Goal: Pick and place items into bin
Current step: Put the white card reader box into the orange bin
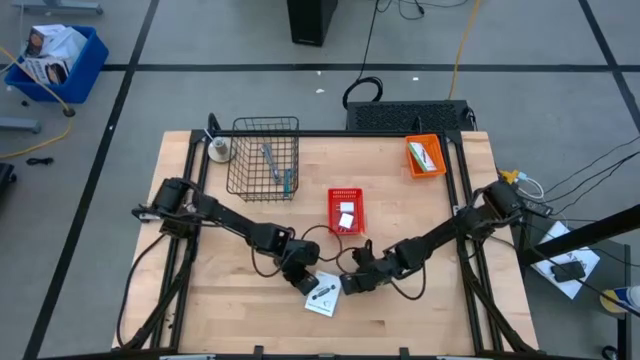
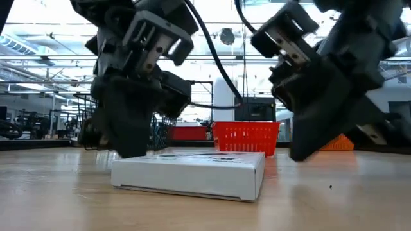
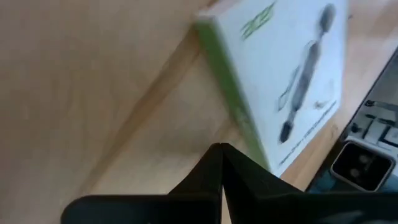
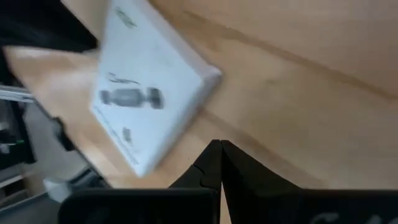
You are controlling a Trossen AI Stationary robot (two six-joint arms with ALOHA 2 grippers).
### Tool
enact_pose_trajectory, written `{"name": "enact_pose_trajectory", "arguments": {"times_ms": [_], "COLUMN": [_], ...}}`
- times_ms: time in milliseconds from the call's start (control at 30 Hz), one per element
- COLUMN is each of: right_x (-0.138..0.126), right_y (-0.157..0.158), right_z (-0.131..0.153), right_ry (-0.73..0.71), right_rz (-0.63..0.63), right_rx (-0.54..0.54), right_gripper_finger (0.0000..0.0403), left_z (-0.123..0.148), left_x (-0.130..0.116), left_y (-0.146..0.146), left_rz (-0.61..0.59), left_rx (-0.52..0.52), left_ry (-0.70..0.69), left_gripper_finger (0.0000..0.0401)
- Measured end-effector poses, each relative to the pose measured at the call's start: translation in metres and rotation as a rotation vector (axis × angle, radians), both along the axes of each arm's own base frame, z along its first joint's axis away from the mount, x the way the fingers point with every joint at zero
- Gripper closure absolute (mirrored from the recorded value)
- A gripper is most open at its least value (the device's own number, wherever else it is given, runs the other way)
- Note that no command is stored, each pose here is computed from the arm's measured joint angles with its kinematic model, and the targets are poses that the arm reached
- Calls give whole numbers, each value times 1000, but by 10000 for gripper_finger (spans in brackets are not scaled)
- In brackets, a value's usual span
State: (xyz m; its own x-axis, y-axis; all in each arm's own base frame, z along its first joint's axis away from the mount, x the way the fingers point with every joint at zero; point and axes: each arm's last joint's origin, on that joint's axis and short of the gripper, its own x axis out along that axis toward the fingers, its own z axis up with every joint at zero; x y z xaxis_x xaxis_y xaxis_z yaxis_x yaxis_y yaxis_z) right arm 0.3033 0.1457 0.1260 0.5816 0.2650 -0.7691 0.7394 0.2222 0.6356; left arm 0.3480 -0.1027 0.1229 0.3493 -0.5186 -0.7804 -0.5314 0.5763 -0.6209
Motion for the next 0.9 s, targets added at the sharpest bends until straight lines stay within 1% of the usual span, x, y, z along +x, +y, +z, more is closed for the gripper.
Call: {"name": "enact_pose_trajectory", "arguments": {"times_ms": [100, 233, 400, 500, 633, 800, 900], "right_x": [5, 11, 22, 26, 26, 26, 27], "right_y": [-4, -9, -8, -5, -7, -13, -13], "right_z": [-2, -12, -24, -23, -17, -14, -13], "right_ry": [-10, -3, -63, -116, -167, -182, -203], "right_rz": [1, -2, 29, 47, 58, -2, 5], "right_rx": [13, 36, 110, 123, 83, 13, -13], "right_gripper_finger": [403, 403, 403, 403, 403, 403, 403], "left_z": [-7, -12, -13, -13, -13, -13, -13], "left_x": [5, 9, 10, 10, 10, 10, 10], "left_y": [-2, -3, -4, -3, -3, -3, -3], "left_rz": [13, 31, 32, 38, 38, 36, 34], "left_rx": [-23, -56, -71, -84, -84, -86, -86], "left_ry": [-13, -16, -26, -17, -15, -14, -17], "left_gripper_finger": [398, 390, 397, 392, 396, 390, 387]}}
